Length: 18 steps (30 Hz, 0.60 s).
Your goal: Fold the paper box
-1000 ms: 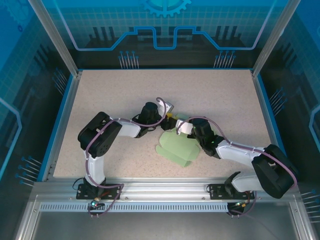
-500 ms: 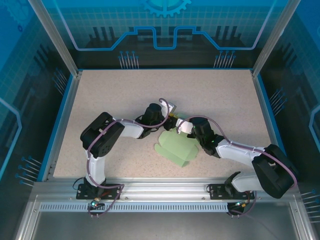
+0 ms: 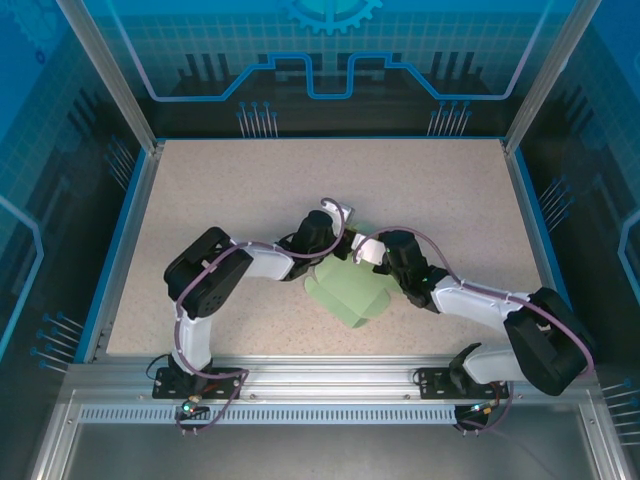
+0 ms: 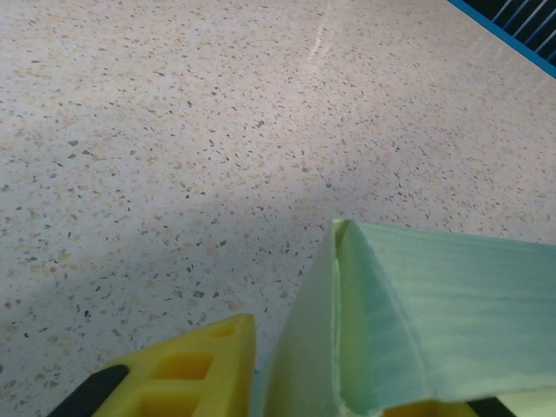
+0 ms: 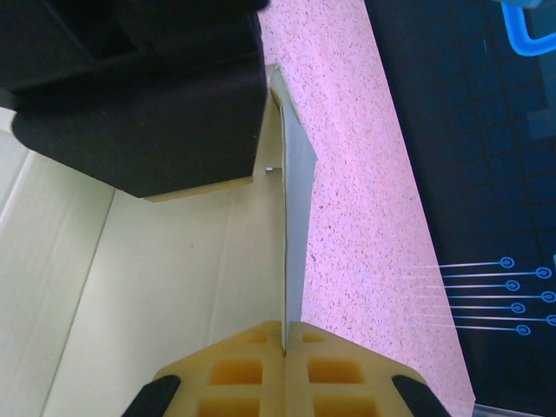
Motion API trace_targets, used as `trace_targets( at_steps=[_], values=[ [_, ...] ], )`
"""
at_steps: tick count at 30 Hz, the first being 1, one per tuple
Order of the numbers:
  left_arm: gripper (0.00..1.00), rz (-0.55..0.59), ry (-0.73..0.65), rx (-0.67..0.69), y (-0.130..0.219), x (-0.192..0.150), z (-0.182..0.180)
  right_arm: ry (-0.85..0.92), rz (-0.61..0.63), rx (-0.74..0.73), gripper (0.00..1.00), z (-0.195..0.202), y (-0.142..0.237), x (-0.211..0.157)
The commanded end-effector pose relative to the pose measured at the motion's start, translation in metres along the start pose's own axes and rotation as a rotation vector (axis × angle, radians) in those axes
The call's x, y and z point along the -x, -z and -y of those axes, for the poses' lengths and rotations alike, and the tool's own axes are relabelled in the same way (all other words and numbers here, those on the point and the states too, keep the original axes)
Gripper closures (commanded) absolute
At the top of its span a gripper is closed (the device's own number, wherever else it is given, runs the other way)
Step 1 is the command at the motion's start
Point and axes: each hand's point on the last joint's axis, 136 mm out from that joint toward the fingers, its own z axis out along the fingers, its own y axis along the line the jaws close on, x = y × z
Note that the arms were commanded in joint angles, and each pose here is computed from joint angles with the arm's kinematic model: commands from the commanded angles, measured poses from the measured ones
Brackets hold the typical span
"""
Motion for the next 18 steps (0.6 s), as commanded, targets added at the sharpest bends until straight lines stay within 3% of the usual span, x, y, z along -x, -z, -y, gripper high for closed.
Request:
trace_targets(
  at_steps=[1,7,11,18],
  values=[
    [0.80,0.010,0.069,0.426,0.011,0.000,-0.092,0.007,0.022,0.105,0.98,-0.021,0.002,0.002],
    [0.86,-0.005,0.068,0.506,0.012,0.001,-0.096,0.002,0.017,0.112,0.99,-0.023,0.002,0.000],
    [0.84,0.009,0.063,0.407,0.008,0.004,-0.081,-0.009,0.007,0.100,0.99,-0.020,0.001,-0.002],
    [0.59,0.022,0.010,0.184,0.014,0.004,-0.045,-0.066,-0.005,0.068,0.99,-0.007,0.002,-0.007]
  ],
)
